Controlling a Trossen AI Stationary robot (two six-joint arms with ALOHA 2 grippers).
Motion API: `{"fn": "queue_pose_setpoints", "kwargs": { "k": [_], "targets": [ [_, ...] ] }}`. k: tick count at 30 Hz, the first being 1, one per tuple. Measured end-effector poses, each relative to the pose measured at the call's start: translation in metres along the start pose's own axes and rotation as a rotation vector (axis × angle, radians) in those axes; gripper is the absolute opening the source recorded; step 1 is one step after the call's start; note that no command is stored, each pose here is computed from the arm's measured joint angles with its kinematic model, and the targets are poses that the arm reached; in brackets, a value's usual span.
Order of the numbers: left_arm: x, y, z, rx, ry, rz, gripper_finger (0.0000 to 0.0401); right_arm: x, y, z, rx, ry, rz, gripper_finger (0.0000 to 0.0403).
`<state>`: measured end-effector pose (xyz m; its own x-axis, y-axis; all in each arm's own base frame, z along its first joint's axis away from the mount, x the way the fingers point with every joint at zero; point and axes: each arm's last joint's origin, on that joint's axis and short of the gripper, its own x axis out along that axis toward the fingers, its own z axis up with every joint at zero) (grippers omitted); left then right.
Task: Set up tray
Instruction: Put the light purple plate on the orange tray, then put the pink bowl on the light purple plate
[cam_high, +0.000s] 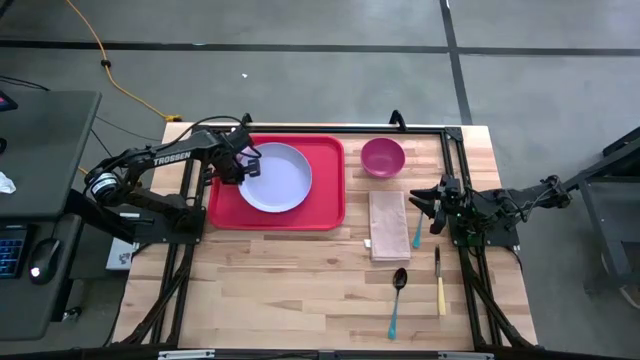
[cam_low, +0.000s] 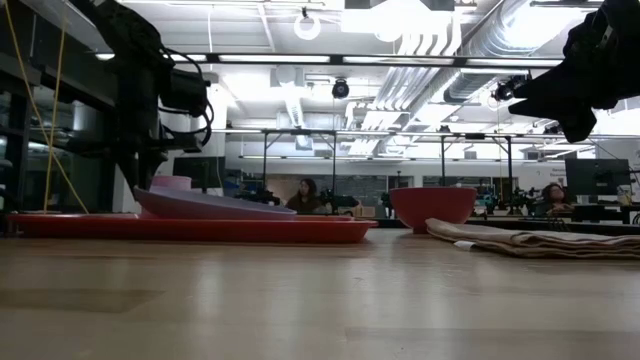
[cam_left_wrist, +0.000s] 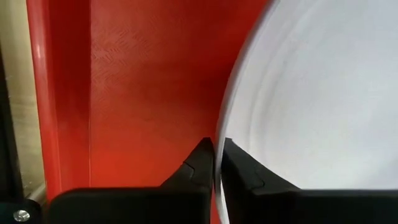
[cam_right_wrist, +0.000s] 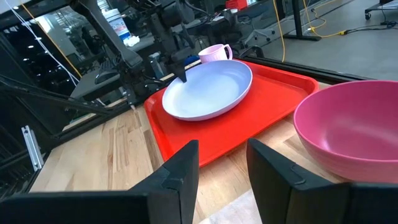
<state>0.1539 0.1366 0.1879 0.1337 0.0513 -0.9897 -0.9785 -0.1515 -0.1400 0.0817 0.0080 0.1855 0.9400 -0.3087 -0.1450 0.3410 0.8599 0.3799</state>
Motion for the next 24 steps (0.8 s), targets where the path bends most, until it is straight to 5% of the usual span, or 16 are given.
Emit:
{"fn": "queue_pose_setpoints", "kwargs": {
  "k": [24],
  "targets": [
    [-0.0003,0.0059,-0.0052,0.058,0.077,0.045,0.0129,0.0000,0.0007,0.0013,0.009,-0.011,0.006,0.0113]
  ]
}}
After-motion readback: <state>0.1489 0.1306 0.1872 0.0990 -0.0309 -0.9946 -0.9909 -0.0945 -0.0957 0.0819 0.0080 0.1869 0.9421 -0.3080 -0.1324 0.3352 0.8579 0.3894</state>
